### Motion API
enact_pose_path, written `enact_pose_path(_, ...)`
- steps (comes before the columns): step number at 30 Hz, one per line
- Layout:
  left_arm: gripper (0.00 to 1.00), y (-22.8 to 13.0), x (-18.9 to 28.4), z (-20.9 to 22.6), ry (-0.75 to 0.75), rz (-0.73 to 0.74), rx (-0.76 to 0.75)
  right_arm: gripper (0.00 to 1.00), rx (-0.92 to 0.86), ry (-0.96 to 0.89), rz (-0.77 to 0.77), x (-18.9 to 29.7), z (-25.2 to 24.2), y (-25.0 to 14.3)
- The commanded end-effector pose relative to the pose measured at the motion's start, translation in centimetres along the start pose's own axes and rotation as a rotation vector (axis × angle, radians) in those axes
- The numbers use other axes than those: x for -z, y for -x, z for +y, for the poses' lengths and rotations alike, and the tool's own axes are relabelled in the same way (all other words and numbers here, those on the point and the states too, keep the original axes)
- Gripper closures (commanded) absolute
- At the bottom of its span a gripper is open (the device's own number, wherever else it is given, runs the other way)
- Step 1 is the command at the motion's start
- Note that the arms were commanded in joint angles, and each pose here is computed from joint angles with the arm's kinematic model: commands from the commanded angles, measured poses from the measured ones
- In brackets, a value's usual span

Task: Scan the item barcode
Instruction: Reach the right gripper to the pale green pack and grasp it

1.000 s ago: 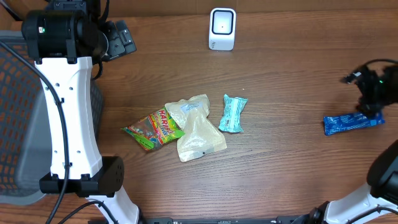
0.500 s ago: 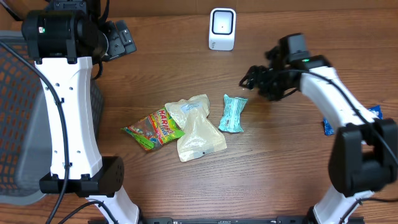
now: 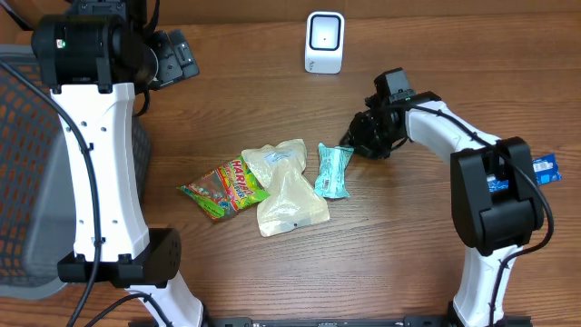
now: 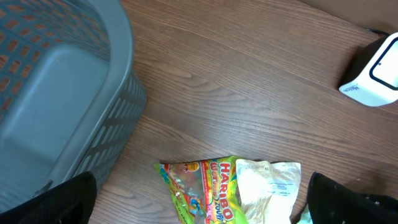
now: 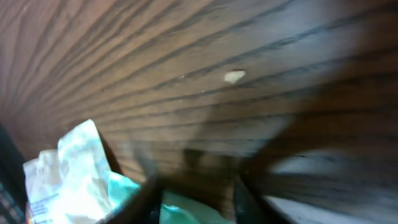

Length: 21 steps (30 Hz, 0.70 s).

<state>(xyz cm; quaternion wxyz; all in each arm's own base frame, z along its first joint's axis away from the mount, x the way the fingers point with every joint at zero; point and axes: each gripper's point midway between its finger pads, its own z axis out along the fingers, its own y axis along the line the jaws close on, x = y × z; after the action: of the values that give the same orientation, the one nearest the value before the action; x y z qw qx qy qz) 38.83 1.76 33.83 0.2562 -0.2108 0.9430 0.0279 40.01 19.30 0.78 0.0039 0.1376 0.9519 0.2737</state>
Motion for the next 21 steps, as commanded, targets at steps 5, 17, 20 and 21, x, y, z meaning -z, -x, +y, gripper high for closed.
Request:
enact_pose_path(5,0.00,0.3,0.8,0.3,0.002,-0.026,0.018,0.96,0.043,-0.032,-0.005,0.1,-0.9,0.9)
enact_pose_path(17,0.00,0.3,0.8,0.3,0.003,-0.026,0.018,0.96,0.254,-0.408,0.094,7.4,-6.7,0.8)
enact_pose_path(20,0.00,0.3,0.8,0.3,0.002,-0.026,0.018,0.89,0.188,-0.446,0.188,8.1,-7.7,-1.7)
enact_pose_path(21,0.00,0.3,0.8,0.3,0.002,-0.026,0.018,0.61,0.180,-0.453,0.209,8.3,-7.9,-2.2)
